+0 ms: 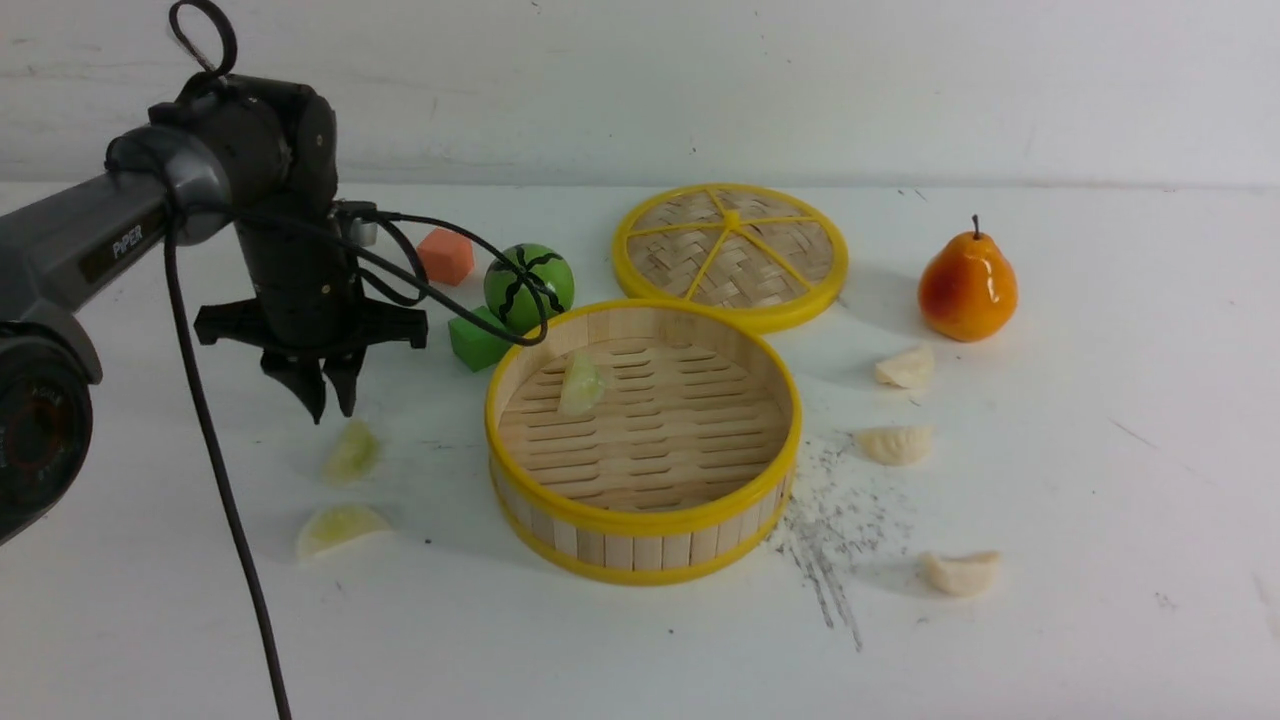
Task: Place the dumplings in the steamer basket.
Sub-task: Use the left arm to grab a dumpling, then use the left arm to put the dumpling into the steamer
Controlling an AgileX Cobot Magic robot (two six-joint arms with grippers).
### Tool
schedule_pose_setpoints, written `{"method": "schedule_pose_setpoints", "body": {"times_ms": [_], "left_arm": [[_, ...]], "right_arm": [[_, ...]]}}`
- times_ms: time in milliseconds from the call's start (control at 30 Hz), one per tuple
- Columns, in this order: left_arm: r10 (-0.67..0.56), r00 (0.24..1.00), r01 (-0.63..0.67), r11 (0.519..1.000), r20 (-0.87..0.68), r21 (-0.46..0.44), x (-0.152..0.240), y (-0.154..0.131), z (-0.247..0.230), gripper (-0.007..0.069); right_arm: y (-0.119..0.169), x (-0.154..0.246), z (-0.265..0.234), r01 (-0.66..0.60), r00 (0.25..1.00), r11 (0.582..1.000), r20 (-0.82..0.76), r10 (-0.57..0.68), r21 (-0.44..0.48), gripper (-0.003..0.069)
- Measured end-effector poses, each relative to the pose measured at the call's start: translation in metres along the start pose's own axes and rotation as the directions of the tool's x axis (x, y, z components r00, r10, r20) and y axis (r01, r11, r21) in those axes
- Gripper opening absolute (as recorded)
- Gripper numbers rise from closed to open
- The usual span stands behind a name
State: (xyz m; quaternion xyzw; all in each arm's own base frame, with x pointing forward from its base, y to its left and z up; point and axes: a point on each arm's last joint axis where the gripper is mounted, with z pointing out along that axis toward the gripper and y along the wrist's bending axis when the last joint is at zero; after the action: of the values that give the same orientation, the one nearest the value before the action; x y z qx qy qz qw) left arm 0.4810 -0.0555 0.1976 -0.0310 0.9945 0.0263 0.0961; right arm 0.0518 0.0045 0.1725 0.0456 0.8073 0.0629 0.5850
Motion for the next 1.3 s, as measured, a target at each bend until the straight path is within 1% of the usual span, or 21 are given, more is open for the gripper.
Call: {"method": "schedule_pose_setpoints", "body": {"times_ms": [33,133,200,333,433,533,633,700,967,1067,1167,1267,1300], "left_arm": [[-0.003,1.000,0.003,1.000,-0.001,-0.003,0.000,0.000,0.000,0.0258],[-0.005,1.000,0.005,1.000,-0.002,-0.002,0.000,0.000,0.000,0.0340],[-0.007,1.000,0.007,1.000,-0.004,0.004,0.000,-0.001,0.000,0.0375],[-0.021,1.000,0.021,0.999,-0.018,0.039,0.002,-0.004,0.001,0.0391],[-0.024,0.999,0.028,0.997,-0.048,0.074,0.006,-0.007,0.006,0.0388],[-0.018,0.996,0.025,0.996,-0.082,0.082,0.012,-0.008,0.014,0.0352],[-0.011,0.994,0.019,0.998,-0.111,0.067,0.017,-0.007,0.021,0.0272],[-0.007,0.994,0.013,0.998,-0.108,0.057,0.018,-0.006,0.023,0.0235],[0.009,0.995,-0.003,0.998,-0.099,0.060,0.018,-0.006,0.020,0.0232],[0.029,0.996,-0.023,0.997,-0.085,0.070,0.018,-0.006,0.010,0.0232],[0.028,1.000,-0.027,0.994,-0.007,0.104,0.012,-0.006,-0.024,0.0232],[0.007,0.998,-0.016,0.987,0.060,0.160,0.010,-0.008,-0.055,0.0232],[-0.010,0.996,-0.007,0.978,0.084,0.207,0.010,-0.010,-0.070,0.0232]], "right_arm": [[0.000,0.000,0.000,0.000,1.000,1.000,0.000,0.000,0.000,0.0239],[0.000,0.000,0.000,0.000,1.000,1.000,0.000,0.000,0.000,0.0239],[0.000,0.000,0.000,0.000,1.000,1.000,0.000,0.000,0.000,0.0239],[0.000,0.000,0.000,0.000,1.000,1.000,0.000,0.000,0.000,0.0239],[0.000,0.000,0.000,0.000,1.000,1.000,0.000,0.000,0.000,0.0239],[0.000,0.000,0.000,0.000,1.000,1.000,0.000,0.000,0.000,0.0239],[0.000,0.000,0.000,0.000,1.000,1.000,0.000,0.000,0.000,0.0239],[0.000,0.000,0.000,0.000,1.000,1.000,0.000,0.000,0.000,0.0239],[0.000,0.000,0.000,0.000,1.000,1.000,0.000,0.000,0.000,0.0239],[0.000,0.000,0.000,0.000,1.000,1.000,0.000,0.000,0.000,0.0239],[0.000,0.000,0.000,0.000,1.000,1.000,0.000,0.000,0.000,0.0239],[0.000,0.000,0.000,0.000,1.000,1.000,0.000,0.000,0.000,0.0239],[0.000,0.000,0.000,0.000,1.000,1.000,0.000,0.000,0.000,0.0239]]}}
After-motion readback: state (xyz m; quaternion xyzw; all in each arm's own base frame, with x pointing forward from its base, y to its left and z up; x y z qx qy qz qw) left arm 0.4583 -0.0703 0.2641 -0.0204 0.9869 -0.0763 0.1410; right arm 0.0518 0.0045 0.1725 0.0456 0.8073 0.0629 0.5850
